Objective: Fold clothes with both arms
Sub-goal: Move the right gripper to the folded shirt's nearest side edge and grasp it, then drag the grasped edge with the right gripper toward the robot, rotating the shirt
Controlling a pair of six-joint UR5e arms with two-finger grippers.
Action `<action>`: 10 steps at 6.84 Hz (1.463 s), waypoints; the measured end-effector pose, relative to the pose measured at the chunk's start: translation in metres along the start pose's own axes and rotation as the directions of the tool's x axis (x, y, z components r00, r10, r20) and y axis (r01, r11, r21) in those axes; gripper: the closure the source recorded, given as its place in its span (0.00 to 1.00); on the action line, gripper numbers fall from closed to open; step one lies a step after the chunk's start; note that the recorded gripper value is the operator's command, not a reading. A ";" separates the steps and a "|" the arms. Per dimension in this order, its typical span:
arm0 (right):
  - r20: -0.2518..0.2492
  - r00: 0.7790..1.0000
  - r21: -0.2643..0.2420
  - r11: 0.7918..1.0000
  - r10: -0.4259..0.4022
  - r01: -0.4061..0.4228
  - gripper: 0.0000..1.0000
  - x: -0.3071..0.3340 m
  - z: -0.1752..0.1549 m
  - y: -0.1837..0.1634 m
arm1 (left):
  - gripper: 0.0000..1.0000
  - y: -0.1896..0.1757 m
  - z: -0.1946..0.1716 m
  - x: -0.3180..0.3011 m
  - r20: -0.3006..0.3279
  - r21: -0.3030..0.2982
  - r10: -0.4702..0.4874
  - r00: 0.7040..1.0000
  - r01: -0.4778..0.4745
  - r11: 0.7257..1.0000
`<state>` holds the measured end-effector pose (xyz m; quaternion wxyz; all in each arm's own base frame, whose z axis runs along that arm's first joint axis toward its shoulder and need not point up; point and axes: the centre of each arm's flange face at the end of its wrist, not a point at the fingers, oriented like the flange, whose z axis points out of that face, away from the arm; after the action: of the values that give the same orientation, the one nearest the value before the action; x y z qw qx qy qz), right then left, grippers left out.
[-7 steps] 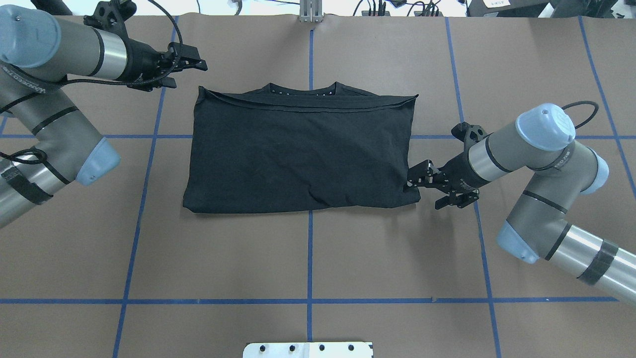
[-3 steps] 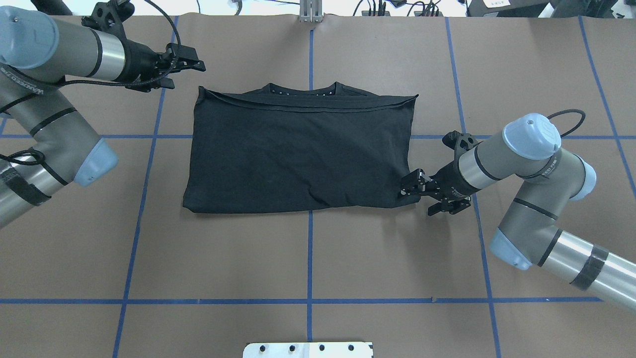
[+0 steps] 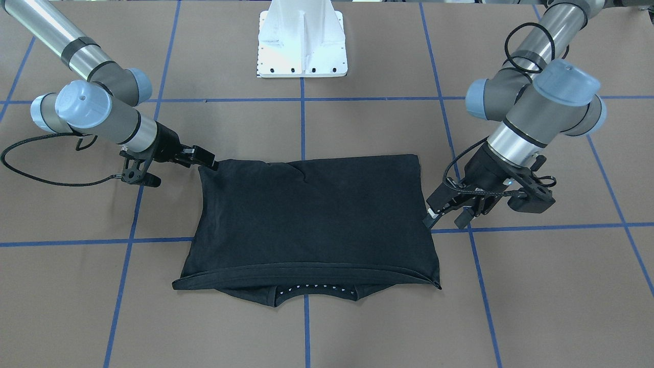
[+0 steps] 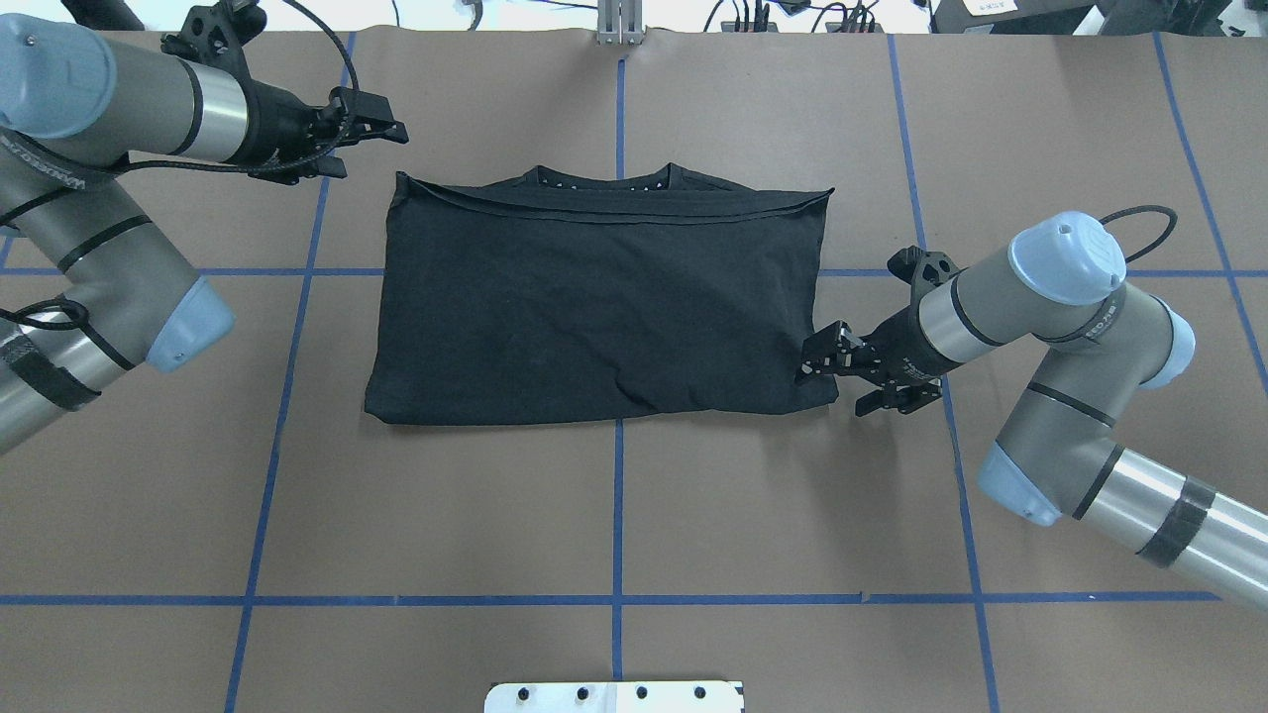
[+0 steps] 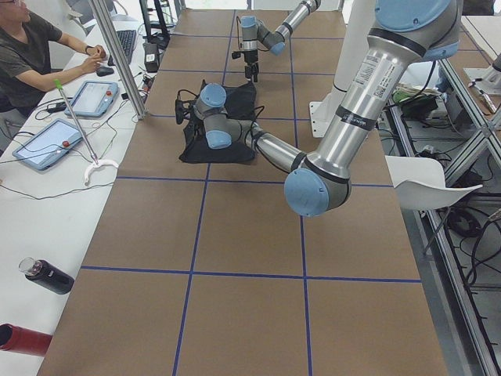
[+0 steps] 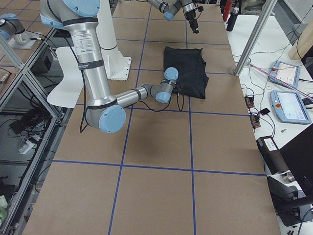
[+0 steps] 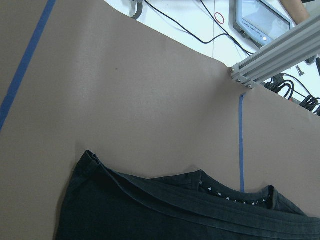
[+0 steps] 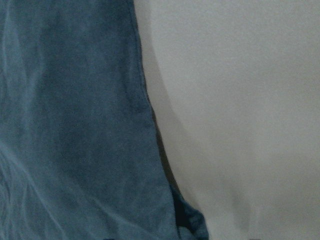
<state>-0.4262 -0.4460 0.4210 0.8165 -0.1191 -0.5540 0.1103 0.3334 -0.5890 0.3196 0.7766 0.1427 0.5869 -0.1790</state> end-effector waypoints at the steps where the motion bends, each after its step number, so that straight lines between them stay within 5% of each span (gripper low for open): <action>1: 0.000 1.000 -0.003 1.000 -0.002 0.002 0.08 -0.003 0.002 0.001 | 0.00 0.000 0.000 0.000 0.001 0.001 0.000 1.000 0.000 1.000; 2: -0.002 1.000 -0.008 1.000 -0.004 0.004 0.19 -0.006 0.007 0.002 | 0.00 -0.001 0.000 -0.001 0.001 0.001 -0.001 1.000 0.001 1.000; 3: -0.004 1.000 -0.010 1.000 -0.005 0.005 0.84 -0.008 0.011 0.002 | 0.00 -0.001 0.000 -0.001 0.001 0.002 -0.001 1.000 0.001 1.000; 4: -0.006 1.000 -0.010 1.000 -0.003 0.003 1.00 -0.009 0.012 0.001 | 0.00 -0.001 -0.001 0.000 0.000 0.003 0.000 1.000 0.000 1.000; 8: 0.030 1.000 -0.054 0.999 0.009 -0.007 1.00 -0.008 -0.027 -0.014 | 0.00 -0.002 -0.006 -0.002 -0.003 0.006 0.000 1.000 0.000 1.000; 10: 0.066 0.997 -0.105 0.994 -0.025 0.032 1.00 -0.014 -0.049 0.011 | 0.00 -0.001 -0.008 -0.005 -0.002 0.007 -0.001 1.000 0.001 1.000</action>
<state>-0.3858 -0.4434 0.3880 0.7922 -0.1506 -0.5869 0.0729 0.3250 -0.5861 0.3220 0.7756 0.1450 0.5870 -0.1813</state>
